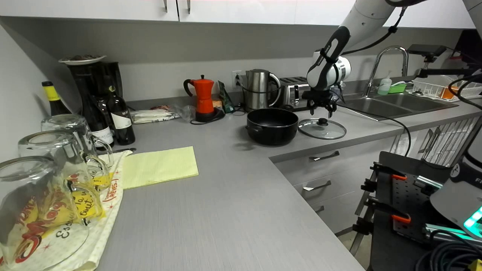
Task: Remove the lid from the pot and put it on the counter top
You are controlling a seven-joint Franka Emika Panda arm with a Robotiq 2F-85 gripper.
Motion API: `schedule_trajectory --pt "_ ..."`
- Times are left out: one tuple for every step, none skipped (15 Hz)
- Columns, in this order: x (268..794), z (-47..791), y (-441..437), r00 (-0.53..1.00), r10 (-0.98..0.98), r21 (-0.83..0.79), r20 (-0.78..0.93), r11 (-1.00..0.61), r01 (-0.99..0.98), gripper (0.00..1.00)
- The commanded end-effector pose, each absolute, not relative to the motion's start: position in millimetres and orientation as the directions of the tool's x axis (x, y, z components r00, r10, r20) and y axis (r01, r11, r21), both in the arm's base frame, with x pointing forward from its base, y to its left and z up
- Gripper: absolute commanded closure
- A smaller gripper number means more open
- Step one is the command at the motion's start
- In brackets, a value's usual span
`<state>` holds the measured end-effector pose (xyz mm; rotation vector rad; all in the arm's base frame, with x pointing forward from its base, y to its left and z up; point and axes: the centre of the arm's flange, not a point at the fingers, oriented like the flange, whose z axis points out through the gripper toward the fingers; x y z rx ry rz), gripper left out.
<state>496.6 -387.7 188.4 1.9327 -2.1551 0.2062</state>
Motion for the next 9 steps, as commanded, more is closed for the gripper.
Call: schedule_trajectory --pt "494.4 206.3 -372.7 -0.075 -0.959 0.024 0.275 0.084 -0.996 0.0" --pt "493.4 210.6 -366.6 -0.059 -0.959 0.016 0.276 0.065 -0.998 0.0" --pt "490.9 217.4 -356.7 -0.033 -0.959 0.004 0.281 0.035 -0.999 0.0" --pt "489.7 223.2 -347.5 -0.003 -0.958 -0.007 0.287 0.001 -1.0 0.0" --pt "487.2 230.4 -335.1 0.037 -0.955 -0.021 0.295 -0.045 -0.999 0.0" --pt "484.7 236.6 -323.1 0.089 -0.949 -0.031 0.302 -0.103 -0.994 0.0" --pt "481.6 242.4 -310.1 0.141 -0.941 -0.041 0.308 -0.161 -0.986 0.0" --pt "477.9 247.6 -296.9 0.187 -0.93 -0.047 0.317 -0.212 -0.976 0.0" --pt "473.0 252.4 -283.6 0.236 -0.917 -0.048 0.321 -0.265 -0.963 0.0"
